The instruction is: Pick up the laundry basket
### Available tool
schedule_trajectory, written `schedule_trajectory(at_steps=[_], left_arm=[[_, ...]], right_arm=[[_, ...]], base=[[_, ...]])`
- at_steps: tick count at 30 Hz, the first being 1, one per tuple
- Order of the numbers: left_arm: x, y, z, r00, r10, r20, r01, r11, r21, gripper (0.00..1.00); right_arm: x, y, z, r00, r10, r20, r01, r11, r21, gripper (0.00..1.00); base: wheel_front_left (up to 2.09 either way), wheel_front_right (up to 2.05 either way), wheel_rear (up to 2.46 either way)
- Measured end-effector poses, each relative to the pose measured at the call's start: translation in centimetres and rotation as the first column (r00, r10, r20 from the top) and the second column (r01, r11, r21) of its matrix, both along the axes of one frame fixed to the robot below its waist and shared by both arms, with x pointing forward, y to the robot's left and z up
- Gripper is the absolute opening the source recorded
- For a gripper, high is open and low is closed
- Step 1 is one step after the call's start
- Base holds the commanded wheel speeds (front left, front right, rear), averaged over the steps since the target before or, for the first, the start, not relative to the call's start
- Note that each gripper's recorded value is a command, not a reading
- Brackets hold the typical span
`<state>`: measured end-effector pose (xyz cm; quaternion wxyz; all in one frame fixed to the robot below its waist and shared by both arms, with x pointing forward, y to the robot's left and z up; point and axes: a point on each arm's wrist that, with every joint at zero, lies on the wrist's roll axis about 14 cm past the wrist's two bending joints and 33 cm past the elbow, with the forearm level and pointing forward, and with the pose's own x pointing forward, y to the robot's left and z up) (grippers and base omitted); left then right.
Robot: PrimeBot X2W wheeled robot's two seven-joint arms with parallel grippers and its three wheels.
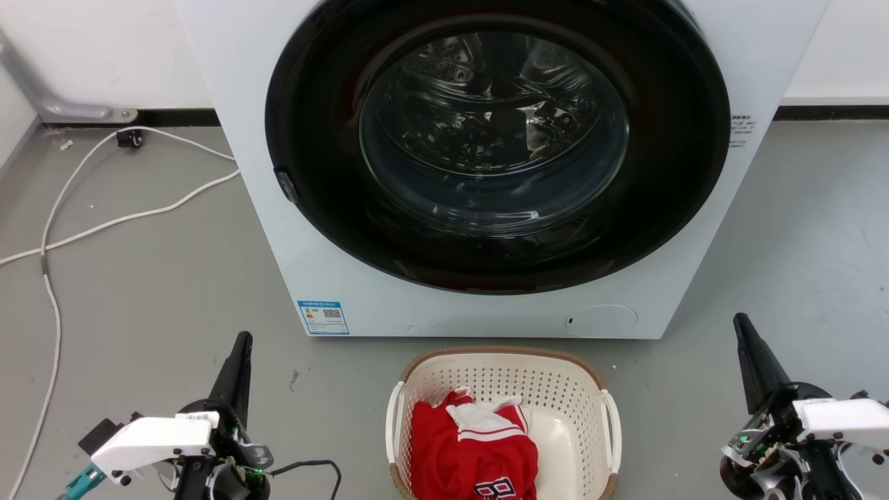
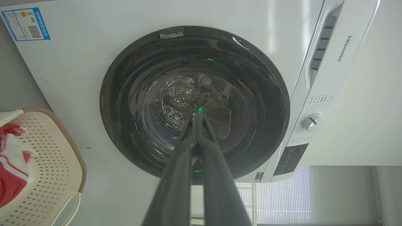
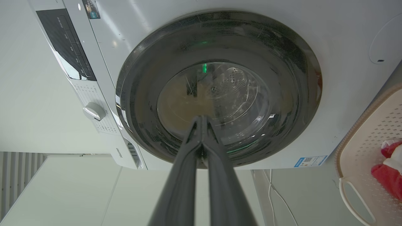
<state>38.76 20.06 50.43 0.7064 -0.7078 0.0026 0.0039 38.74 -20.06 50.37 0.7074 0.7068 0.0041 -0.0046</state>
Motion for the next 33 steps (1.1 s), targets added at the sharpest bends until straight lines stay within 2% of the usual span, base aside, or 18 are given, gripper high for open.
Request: schedule_trajectory(at_steps=[27, 28, 33], left_arm=[[-0.3, 0.0, -0.7, 1.0, 0.001, -0.02, -0.001, 1.0, -0.003, 0.0], [-0.5, -0.1, -1.3, 0.999, 0.002, -0.039, -0.002, 1.0, -0.006, 1.0], [-1.8, -0.1, -3.6, 0.994, 0.01, -0.106, -0.012, 1.0, -0.011, 1.0]], right_arm=[[-0.3, 0.0, -0.7, 1.0, 0.0, -0.021, 0.001, 1.0, 0.002, 0.0], [-0.5, 0.0, -1.3, 0.999, -0.002, -0.038, 0.002, 1.0, 0.003, 1.0], [-1.8, -0.1, -3.5, 0.994, -0.011, -0.105, 0.011, 1.0, 0.004, 1.0]], base=[[0.0, 0.0, 0.0], [0.0, 0.0, 0.0], [0.0, 0.0, 0.0]])
